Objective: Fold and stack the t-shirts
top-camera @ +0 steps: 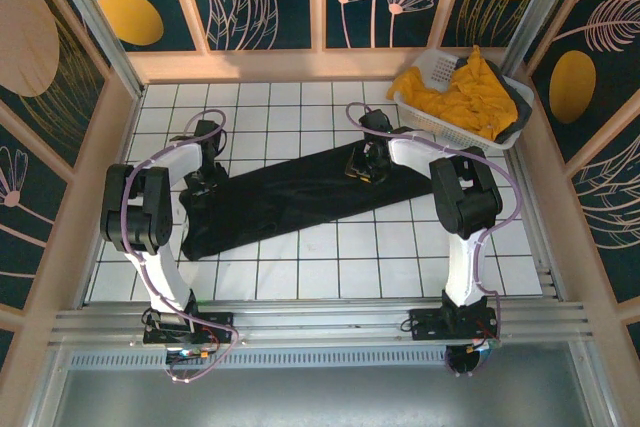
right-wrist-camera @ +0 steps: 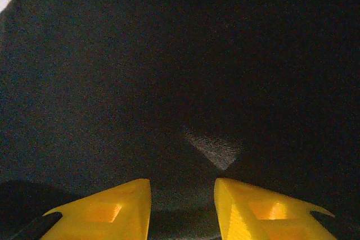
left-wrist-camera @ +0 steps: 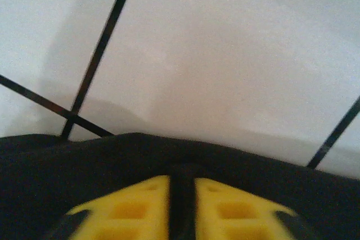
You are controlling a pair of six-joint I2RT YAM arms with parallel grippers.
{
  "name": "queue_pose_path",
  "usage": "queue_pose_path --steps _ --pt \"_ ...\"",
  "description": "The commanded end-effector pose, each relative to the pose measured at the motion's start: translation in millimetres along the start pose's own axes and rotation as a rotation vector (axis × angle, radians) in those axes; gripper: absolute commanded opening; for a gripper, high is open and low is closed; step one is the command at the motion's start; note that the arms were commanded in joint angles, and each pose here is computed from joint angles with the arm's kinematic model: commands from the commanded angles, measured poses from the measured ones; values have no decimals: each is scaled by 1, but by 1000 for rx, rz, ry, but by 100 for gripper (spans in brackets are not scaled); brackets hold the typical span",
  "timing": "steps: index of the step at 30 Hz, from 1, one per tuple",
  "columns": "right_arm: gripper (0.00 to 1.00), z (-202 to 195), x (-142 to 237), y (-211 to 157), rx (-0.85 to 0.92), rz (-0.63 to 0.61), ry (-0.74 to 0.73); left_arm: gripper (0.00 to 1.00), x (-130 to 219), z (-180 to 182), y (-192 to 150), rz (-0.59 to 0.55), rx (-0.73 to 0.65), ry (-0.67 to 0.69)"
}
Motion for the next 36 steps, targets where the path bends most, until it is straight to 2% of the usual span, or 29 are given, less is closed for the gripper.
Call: queue_pose_path --steps 1,5,9,15,18,21,24,28,33,36 --pt "38 -7 15 -2 -18 -9 -50 37 29 11 15 -87 40 19" --pt "39 -1 40 13 -1 -83 -25 37 70 16 14 -143 142 -68" --pt "39 -10 51 29 17 -129 -26 30 81 -1 -17 -70 238 -241" --pt "38 -55 46 63 1 -156 -97 19 60 -51 -58 76 310 -395" --pt "36 -76 32 74 13 -142 -173 17 41 -53 -61 85 361 -377" --pt "34 -91 15 73 13 -97 -232 16 28 -54 -51 71 337 -309" --pt "33 -100 5 60 24 -47 -296 15 3 -51 -45 83 313 -234" --pt "33 -112 9 30 8 20 -372 15 -24 -62 -22 115 261 -211" --pt "33 -110 30 -38 -15 97 -421 16 -50 -129 24 157 114 -280" --pt "33 -97 37 -94 -32 158 -377 16 -51 -182 63 107 62 -328"
Point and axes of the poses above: each hand's point on the last joint's axis, 136 mm out from that joint toward the fingers, its own x axis back along the fingers, its own z axis along the line the jaws close on, y = z × x, the point moved 4 cm from there along x, back along the fingers, and after that the axes turned 4 degrees about x, right-handed, at the moved point
